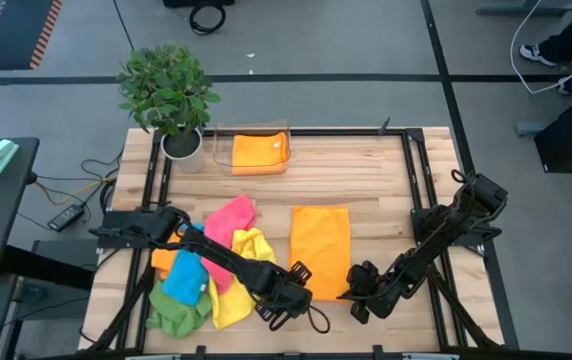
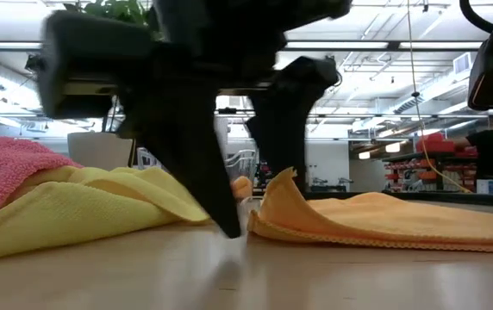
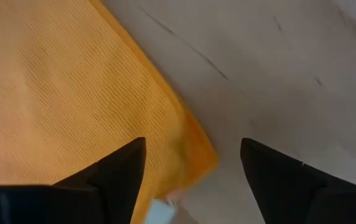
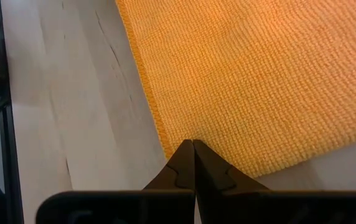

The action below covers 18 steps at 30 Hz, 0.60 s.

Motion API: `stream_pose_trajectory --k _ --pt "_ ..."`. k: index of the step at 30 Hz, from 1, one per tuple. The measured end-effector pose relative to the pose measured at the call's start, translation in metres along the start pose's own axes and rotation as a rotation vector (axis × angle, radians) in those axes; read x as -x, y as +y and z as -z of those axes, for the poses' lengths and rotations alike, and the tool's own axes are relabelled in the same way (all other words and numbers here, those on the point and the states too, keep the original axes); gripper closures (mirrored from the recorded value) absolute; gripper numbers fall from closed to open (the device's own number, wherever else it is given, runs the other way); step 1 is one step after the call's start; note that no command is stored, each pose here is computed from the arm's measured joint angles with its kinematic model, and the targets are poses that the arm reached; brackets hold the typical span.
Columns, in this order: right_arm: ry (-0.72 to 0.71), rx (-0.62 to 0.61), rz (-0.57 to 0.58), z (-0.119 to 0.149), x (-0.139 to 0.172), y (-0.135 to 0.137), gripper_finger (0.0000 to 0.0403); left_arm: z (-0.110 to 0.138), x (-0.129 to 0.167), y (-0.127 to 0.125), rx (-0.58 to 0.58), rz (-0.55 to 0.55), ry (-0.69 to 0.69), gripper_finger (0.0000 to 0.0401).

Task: Fold microfiber towels
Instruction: Fold the right orange microfiber cloth

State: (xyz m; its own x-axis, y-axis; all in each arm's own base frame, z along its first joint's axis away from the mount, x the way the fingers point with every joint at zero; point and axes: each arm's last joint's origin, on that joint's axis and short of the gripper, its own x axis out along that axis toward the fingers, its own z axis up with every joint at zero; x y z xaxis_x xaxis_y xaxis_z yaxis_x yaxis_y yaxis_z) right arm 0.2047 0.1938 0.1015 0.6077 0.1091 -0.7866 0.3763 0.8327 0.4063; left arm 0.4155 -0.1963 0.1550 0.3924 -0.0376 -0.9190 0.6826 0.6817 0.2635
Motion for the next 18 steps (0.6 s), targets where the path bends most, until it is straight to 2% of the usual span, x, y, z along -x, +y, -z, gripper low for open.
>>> stream_pose_trajectory --k 7,18 --pt "-0.001 -0.001 -0.002 0.0000 0.0000 0.0002 0.0401 0.0025 -0.0011 0.0039 0.017 -0.009 0.013 0.0190" --pt "-0.001 -0.004 -0.004 0.0000 0.0000 0.0003 0.0401 0.0027 -0.0012 0.0042 0.042 -0.015 0.016 0.0358"
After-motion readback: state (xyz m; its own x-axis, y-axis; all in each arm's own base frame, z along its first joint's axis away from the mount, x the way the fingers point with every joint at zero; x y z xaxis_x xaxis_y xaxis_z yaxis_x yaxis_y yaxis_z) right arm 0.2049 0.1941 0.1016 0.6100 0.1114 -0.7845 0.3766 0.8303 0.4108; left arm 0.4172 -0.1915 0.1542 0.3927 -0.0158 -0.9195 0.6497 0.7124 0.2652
